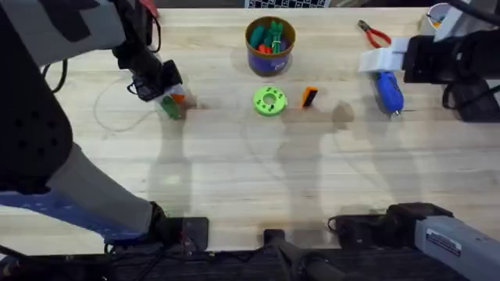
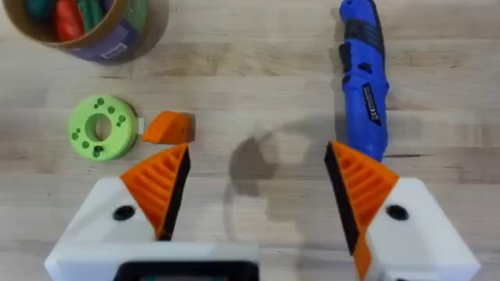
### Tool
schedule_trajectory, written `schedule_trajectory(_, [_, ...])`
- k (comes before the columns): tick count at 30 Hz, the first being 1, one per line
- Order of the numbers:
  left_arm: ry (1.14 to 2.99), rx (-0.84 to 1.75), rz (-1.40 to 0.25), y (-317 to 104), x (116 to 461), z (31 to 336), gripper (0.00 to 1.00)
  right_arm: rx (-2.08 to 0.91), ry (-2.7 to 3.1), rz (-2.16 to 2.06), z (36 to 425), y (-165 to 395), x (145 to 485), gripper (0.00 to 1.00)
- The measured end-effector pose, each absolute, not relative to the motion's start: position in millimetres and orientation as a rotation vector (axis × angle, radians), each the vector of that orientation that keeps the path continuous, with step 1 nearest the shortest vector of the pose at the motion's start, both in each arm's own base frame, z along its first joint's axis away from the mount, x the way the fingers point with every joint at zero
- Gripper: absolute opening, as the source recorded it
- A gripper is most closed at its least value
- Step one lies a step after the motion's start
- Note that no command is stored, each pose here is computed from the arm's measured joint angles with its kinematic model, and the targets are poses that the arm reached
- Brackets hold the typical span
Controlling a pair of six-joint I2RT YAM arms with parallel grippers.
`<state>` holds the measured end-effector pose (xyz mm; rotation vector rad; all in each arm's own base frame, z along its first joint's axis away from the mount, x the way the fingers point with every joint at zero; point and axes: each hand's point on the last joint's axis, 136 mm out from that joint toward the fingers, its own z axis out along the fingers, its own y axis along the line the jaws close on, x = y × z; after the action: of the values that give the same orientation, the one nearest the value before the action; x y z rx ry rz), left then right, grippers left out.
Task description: Pick up the gripper from the table and insert it into the empty holder that is missing its gripper. Then pick up a screw, insert it into the mounting hole, and use the screwdriver to tighten it. Finally, clean up the table by picking up the vegetable and placing it into the bucket.
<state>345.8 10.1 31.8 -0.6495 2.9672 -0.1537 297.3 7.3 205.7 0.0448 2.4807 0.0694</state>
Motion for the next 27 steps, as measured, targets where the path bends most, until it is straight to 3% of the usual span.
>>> schedule_trajectory(10, [2.990, -0.662, -0.145, 10.2, 340.5, 33.7, 0.021, 0.045, 2.481, 0.069, 205.7, 7.3, 297.3, 0.994])
schedule_trajectory(13, [2.956, -0.649, -0.151, 10.6, 350.3, 47.5, 0.021, 0.045, 2.481, 0.069, 205.7, 7.3, 297.3, 0.994])
schedule_trajectory(18, [2.786, -0.579, -0.183, 6.9, 372.9, 111.7, 0.021, 0.045, 2.481, 0.069, 205.7, 7.3, 297.3, 0.994])
schedule_trajectory(22, [2.666, -0.514, -0.205, -0.9, 365.8, 167.8, 0.033, 0.045, 2.481, 0.069, 205.7, 7.3, 297.3, 0.994])
schedule_trajectory(23, [2.654, -0.502, -0.202, -1.9, 360.6, 176.4, 0.141, 0.045, 2.481, 0.069, 205.7, 7.3, 297.3, 0.994])
schedule_trajectory(27, [2.628, -0.509, -0.166, 0.9, 336.9, 199.8, 0.779, 0.045, 2.481, 0.069, 205.7, 7.3, 297.3, 0.994])
